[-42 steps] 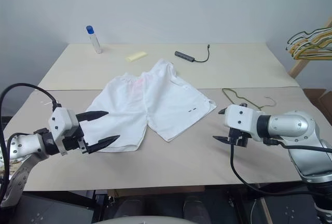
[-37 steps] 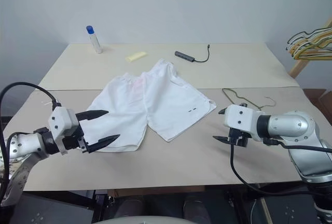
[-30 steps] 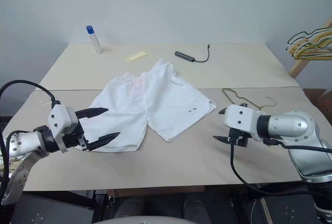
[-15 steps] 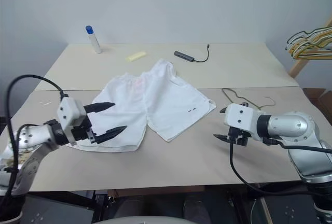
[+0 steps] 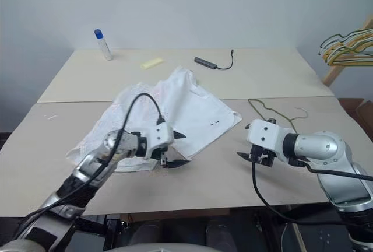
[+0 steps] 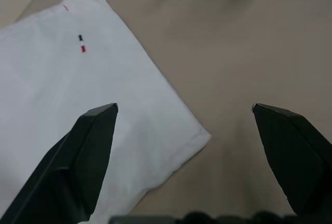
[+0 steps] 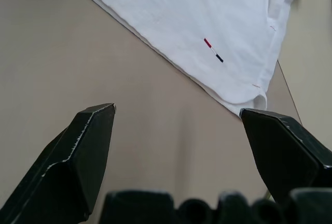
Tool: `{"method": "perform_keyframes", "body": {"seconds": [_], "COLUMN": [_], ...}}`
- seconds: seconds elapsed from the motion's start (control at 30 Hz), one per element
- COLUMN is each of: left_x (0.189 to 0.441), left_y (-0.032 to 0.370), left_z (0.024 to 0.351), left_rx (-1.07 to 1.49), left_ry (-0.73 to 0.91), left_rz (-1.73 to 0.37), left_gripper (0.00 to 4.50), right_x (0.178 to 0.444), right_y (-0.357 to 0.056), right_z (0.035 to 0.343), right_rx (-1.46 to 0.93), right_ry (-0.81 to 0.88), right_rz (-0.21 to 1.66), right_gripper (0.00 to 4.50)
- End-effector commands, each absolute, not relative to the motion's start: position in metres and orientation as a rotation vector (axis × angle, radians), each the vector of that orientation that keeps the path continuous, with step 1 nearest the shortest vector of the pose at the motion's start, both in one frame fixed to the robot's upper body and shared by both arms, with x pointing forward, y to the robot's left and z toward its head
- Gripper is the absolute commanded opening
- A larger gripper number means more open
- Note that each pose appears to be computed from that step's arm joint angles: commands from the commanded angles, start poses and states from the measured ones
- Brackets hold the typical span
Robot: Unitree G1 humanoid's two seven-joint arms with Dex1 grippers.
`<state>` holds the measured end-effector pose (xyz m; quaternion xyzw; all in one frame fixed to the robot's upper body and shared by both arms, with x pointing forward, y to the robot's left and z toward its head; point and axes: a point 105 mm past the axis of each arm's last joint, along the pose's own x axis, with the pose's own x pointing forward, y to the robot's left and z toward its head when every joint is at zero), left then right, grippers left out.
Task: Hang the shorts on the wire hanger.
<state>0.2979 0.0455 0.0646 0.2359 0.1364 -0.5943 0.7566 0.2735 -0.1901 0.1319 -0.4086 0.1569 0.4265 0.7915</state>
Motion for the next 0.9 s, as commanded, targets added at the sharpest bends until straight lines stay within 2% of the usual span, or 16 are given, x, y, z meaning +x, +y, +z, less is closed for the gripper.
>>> {"method": "perform_keyframes", "body": {"seconds": [0.03,0.1,0.2,0.33,0.6,0.63,0.77,0.9], "left_x": [0.308,0.312,0.316,0.319,0.320,0.321,0.322,0.301], "left_y": [0.041,0.041,0.045,0.048,0.053,0.055,0.063,0.086], "left_z": [0.061,0.053,0.042,0.034,0.030,0.032,0.044,0.064], "left_rx": [0.562,0.590,0.599,0.603,0.604,0.599,0.603,0.608], "left_ry": [0.323,0.360,0.420,0.464,0.501,0.493,0.461,0.427], "left_rz": [-1.276,-1.252,-1.226,-1.195,-1.183,-1.177,-1.169,-1.242], "left_gripper": [4.50,4.50,3.87,2.75,0.21,0.02,0.02,0.02], "right_x": [0.275,0.275,0.275,0.276,0.277,0.277,0.277,0.278], "right_y": [-0.188,-0.187,-0.188,-0.190,-0.191,-0.191,-0.191,-0.190], "right_z": [0.146,0.146,0.146,0.145,0.145,0.145,0.144,0.143], "right_rx": [-0.908,-0.910,-0.911,-0.914,-0.927,-0.929,-0.932,-0.934], "right_ry": [0.290,0.291,0.295,0.304,0.307,0.308,0.310,0.311], "right_rz": [0.890,0.890,0.883,0.878,0.877,0.877,0.876,0.880], "right_gripper": [4.46,4.46,4.50,4.50,4.50,4.50,4.50,4.50]}}
